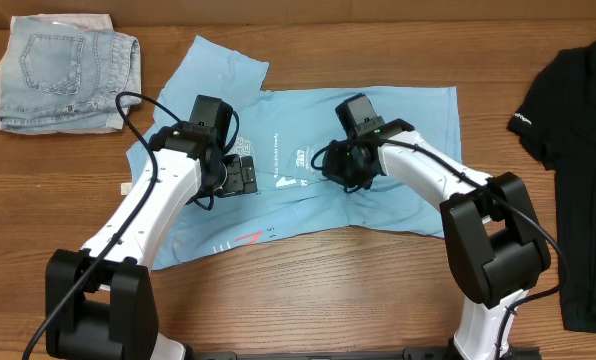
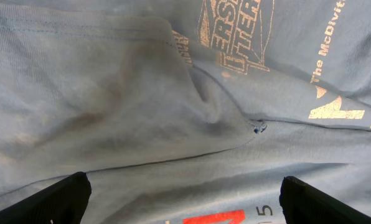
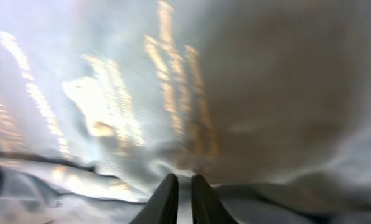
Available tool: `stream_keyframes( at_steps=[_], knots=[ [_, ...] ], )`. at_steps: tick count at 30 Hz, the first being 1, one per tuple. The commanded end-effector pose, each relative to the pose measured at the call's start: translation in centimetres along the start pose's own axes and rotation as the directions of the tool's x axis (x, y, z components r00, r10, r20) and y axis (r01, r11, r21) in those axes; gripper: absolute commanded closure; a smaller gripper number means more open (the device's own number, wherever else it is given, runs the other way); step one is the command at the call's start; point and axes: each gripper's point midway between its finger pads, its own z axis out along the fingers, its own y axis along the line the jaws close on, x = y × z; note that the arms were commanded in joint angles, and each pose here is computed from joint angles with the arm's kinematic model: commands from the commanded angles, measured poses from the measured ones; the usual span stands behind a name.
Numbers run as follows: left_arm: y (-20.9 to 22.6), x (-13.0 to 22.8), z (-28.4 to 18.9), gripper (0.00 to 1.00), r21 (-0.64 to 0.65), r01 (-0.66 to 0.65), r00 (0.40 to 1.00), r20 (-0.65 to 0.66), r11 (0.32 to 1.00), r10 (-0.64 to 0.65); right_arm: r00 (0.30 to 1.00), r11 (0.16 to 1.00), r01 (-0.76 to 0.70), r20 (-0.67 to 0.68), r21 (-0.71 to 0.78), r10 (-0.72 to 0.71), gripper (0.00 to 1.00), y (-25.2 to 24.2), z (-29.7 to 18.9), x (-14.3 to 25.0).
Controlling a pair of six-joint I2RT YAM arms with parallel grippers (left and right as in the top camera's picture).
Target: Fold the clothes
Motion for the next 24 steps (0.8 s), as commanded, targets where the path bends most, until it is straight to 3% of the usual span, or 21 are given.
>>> stream_keyframes(
  at_steps=[1, 5, 9, 12, 18, 24],
  knots=[
    [0.2, -0.3, 0.3, 0.0, -0.015, -0.019, 1.0, 0.001, 1.0, 0.019, 0.992, 0.996, 0.075, 0.105, -0.044, -0.07, 0.88, 2.2, -2.3, -3.9],
    [0.3, -0.2, 0.2, 0.0, -0.017, -0.02, 1.0, -0.006, 1.0, 0.02, 0.986, 0.995, 0.096, 0.141, -0.035, -0.091, 0.87, 2.5, -5.5, -6.5],
    [0.4, 0.3, 0.2, 0.0, -0.017, -0.051, 0.998, -0.026, 0.999, 0.051, 0.994, 0.998, 0.06, 0.089, 0.032, -0.063, 0.85, 0.4, -9.0, -7.1],
    [0.4, 0.3, 0.2, 0.0, -0.016, -0.053, 0.998, -0.026, 0.998, 0.052, 0.999, 0.994, 0.034, -0.001, 0.105, -0.034, 0.96, -2.4, -9.8, -5.5],
    [0.2, -0.2, 0.3, 0.0, -0.009, -0.052, 0.999, -0.007, 0.999, 0.052, 0.988, 0.98, 0.054, -0.151, 0.19, -0.025, 0.96, -5.5, -7.2, -1.5],
    [0.2, 0.0, 0.2, 0.0, -0.012, -0.052, 0.999, -0.014, 0.999, 0.052, 0.976, 0.989, 0.081, -0.209, 0.121, -0.054, 0.96, -4.2, -4.1, 1.4]
  ],
)
